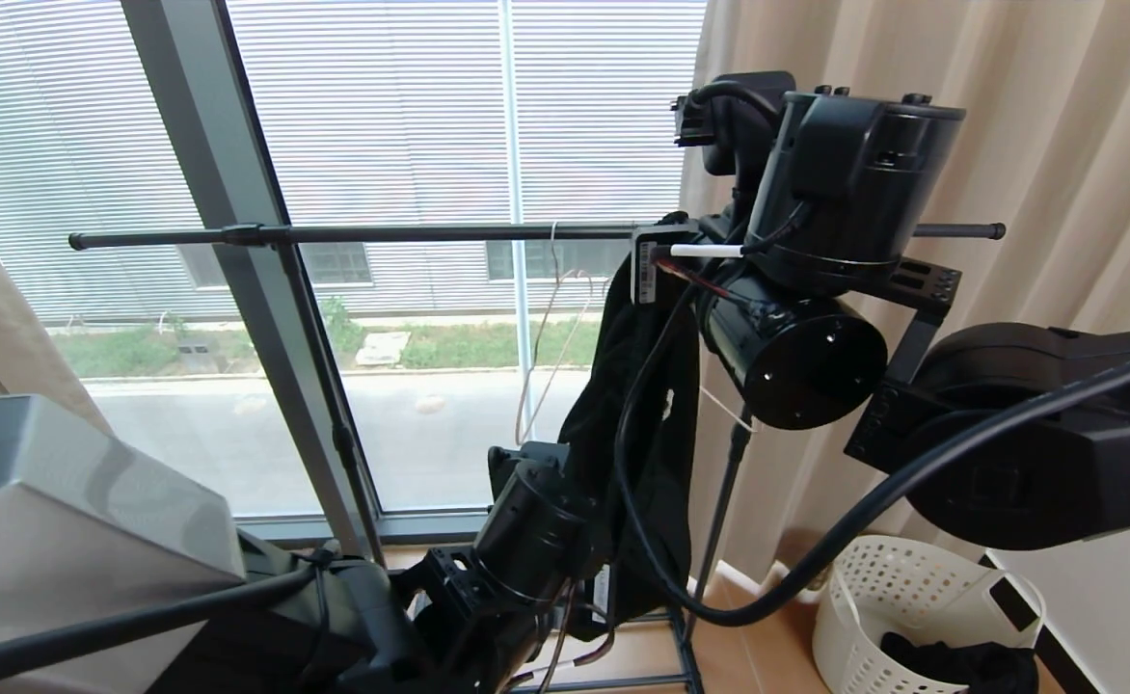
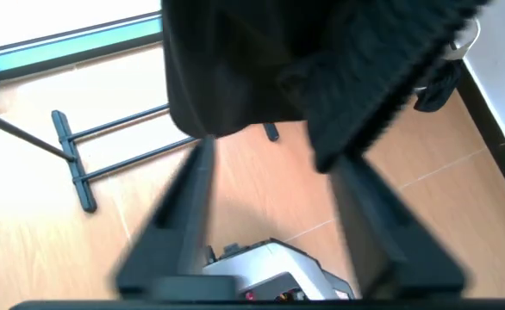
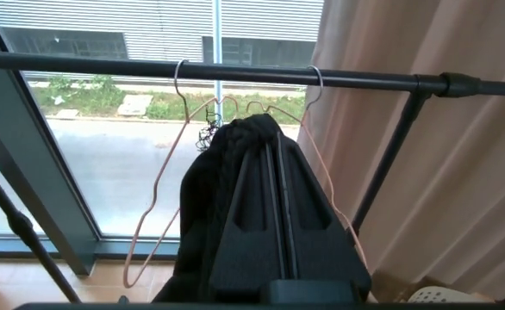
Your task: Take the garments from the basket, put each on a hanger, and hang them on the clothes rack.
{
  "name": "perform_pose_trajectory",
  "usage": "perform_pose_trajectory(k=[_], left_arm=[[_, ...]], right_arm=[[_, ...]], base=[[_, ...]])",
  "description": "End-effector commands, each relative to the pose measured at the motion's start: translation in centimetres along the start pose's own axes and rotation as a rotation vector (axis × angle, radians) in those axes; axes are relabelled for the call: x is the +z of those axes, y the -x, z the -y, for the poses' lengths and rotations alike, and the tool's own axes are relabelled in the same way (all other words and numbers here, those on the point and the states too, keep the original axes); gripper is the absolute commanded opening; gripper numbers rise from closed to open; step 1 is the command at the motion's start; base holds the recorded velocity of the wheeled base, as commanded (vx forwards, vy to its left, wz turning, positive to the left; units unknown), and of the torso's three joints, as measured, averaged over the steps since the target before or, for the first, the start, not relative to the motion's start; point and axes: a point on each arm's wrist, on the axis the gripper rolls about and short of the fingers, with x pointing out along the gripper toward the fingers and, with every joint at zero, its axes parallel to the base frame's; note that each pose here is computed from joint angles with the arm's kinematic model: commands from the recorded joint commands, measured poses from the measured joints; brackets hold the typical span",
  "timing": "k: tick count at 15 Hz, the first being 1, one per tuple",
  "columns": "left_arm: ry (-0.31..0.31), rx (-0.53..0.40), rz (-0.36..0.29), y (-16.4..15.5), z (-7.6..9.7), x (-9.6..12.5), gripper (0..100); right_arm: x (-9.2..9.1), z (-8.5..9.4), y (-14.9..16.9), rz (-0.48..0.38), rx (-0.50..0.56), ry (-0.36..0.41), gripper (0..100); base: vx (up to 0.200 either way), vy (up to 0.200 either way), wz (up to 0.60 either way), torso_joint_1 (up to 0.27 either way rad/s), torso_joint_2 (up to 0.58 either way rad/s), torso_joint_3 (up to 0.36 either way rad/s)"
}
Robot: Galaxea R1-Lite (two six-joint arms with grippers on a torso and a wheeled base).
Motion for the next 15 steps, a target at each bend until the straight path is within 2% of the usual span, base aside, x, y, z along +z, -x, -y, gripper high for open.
perform_pose_trajectory(k=[1, 4, 7, 8, 9, 12, 13, 15], left_arm=[[0.004, -0.016, 0.037, 3.2, -0.7, 1.2, 0], [-0.009, -0.011, 0.075, 5.5, -2.1, 2.0, 0], [0.011, 0.039, 0.128, 6.6, -4.4, 3.5, 0], [0.004, 0.085, 0.164, 7.1, -6.1, 4.6, 0], [-0.019, 0.115, 0.183, 7.4, -7.1, 5.2, 0], [-0.086, 0.151, 0.201, 8.0, -8.1, 6.0, 0], [-0.137, 0.162, 0.203, 8.8, -8.3, 6.5, 0], [-0.176, 0.205, 0.161, 9.4, -9.1, 7.6, 0]], right_arm=[[0.6, 1.1, -0.4, 0.011, -0.028, -0.011, 0], [0.5, 2.2, -0.8, 0.012, -0.054, -0.025, 0], [-0.2, 3.8, -0.5, 0.008, -0.076, -0.023, 0], [-0.8, 4.5, 0.1, 0.003, -0.053, -0.017, 0], [-1.0, 5.3, 0.8, -0.006, -0.030, -0.008, 0], [-1.7, 7.7, 2.2, -0.040, -0.032, 0.026, 0], [-2.0, 8.2, 2.6, -0.074, 0.011, 0.072, 0], [-2.2, 8.9, 3.5, -0.153, 0.045, 0.140, 0]], base=[[0.000, 0.000, 0.00, 0.000, 0.00, 0.000], [0.000, 0.000, 0.00, 0.000, 0.00, 0.000], [0.000, 0.000, 0.00, 0.000, 0.00, 0.000], [0.000, 0.000, 0.00, 0.000, 0.00, 0.000], [0.000, 0.000, 0.00, 0.000, 0.00, 0.000], [0.000, 0.000, 0.00, 0.000, 0.00, 0.000], [0.000, 0.000, 0.00, 0.000, 0.00, 0.000], [0.000, 0.000, 0.00, 0.000, 0.00, 0.000]])
